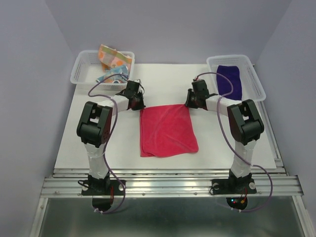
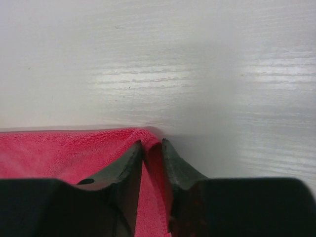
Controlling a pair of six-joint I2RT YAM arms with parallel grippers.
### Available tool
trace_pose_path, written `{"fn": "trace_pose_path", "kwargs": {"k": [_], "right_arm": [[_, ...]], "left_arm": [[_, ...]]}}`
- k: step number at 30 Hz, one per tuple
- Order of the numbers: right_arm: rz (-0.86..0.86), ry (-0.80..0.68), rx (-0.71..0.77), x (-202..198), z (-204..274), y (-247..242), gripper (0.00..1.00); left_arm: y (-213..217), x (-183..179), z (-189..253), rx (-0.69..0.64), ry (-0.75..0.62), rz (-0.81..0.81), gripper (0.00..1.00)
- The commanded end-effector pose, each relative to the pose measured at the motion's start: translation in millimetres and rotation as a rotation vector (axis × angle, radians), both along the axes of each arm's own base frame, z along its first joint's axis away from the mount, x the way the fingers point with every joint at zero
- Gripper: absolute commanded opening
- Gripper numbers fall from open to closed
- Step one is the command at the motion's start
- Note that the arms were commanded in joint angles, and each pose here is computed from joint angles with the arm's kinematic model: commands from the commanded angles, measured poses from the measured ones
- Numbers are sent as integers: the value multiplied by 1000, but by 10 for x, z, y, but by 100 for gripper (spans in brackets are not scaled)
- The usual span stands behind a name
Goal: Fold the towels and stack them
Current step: Fold the towel
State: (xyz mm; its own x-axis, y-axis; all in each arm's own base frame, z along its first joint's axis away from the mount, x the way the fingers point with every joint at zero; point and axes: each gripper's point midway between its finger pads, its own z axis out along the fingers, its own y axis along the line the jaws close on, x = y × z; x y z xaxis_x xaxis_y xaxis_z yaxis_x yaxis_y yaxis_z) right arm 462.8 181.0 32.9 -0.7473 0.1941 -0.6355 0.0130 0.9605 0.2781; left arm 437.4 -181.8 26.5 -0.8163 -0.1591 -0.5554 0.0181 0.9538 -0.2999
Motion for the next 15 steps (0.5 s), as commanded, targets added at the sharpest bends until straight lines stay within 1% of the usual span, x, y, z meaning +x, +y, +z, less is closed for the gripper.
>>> {"fn": "trace_pose_path", "kwargs": {"k": [1,4,5,8,9,12,14,15], "right_arm": [[28,-56,47,67,119,111,18],[63,-66,65,51,184,157,3],[63,-76,54,64,210,146,1],[60,-102,45,87,320,119,1],[32,-122,19,118,365,57,1],[12,-157,6,124,508,-12,1],[19,-156,7,59,523,-20,1],[33,-184,31,45,636,12,1]], "left_arm": [[-24,-37,351,-30,-73,-38,0],[-55,-33,432,-45,-91,-58,0],[-67,-21,495,-48,-107,-69,0],[-58,-18,629,-47,-141,-76,0],[-35,-8,662,-42,-153,-70,0],[-17,-12,796,-51,-182,-72,0],[-42,-68,872,-74,-195,-93,0],[-58,-92,906,-85,-203,-104,0]]}}
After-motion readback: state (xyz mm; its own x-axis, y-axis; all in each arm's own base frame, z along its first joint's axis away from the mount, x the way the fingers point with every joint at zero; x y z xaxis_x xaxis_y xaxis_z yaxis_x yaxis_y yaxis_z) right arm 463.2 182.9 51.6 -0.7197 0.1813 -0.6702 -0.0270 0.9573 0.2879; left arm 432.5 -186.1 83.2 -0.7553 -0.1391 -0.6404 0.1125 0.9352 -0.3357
